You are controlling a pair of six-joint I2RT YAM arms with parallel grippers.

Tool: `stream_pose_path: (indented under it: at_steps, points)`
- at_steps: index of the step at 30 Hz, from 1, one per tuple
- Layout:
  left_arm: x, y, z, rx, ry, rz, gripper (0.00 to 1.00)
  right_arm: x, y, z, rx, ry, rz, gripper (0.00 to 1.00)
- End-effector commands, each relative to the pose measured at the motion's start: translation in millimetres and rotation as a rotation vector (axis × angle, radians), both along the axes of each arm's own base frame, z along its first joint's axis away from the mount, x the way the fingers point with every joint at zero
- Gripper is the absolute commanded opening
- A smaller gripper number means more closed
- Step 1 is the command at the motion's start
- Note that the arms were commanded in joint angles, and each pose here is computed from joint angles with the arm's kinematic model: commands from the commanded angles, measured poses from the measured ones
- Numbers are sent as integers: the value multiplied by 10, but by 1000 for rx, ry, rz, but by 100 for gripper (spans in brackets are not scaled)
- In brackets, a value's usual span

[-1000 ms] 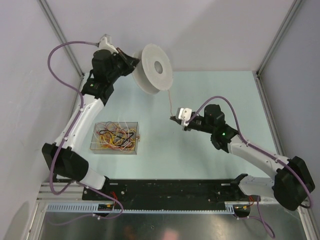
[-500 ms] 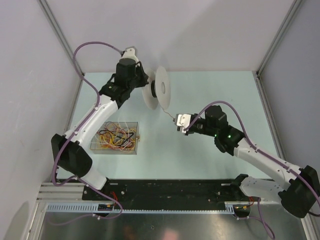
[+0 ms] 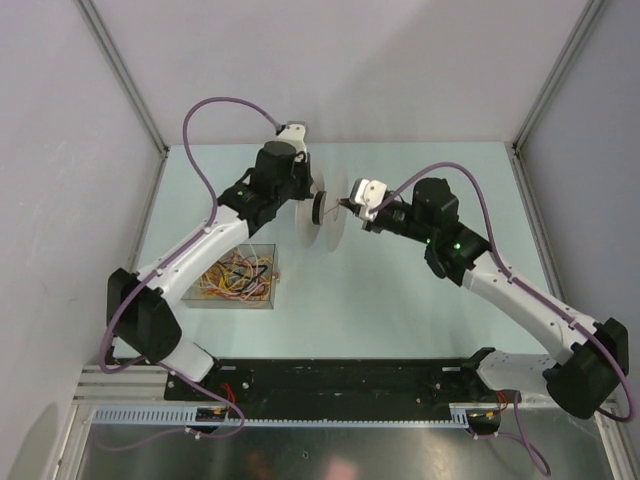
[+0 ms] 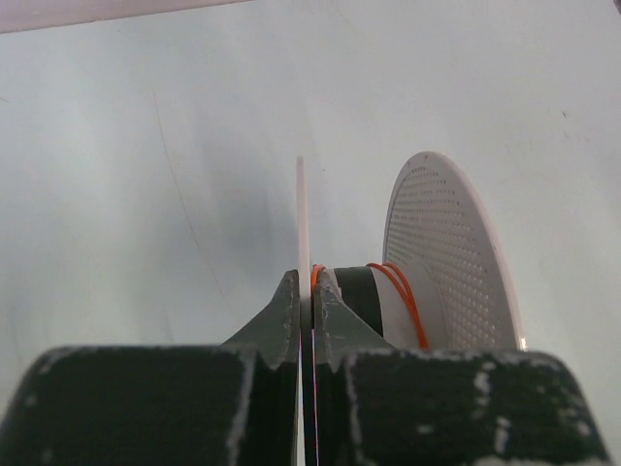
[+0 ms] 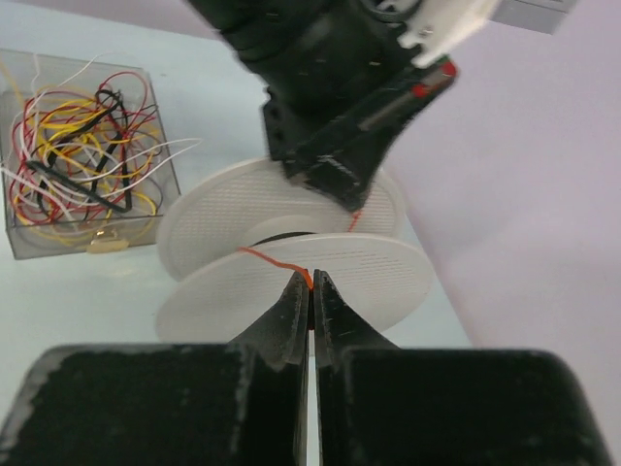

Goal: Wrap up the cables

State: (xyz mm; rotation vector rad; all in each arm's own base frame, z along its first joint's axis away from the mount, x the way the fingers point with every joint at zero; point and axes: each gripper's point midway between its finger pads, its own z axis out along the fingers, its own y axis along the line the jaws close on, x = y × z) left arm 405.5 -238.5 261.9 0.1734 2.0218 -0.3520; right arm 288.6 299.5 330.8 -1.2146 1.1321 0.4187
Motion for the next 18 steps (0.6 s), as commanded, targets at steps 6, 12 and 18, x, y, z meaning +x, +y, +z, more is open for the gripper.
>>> stream_pose_path:
  at_steps: [6, 12, 18]
  points:
    - [-398, -327, 526, 46, -265, -381, 0, 289, -83, 499, 108, 22, 2, 0]
    - [-779, -453, 526, 145, -393, -645, 0, 356, -180, 474, 74, 57, 13, 0]
    - [-1138, -472, 505, 212, -522, -864, 0, 356, -334, 356, 11, 106, 42, 0]
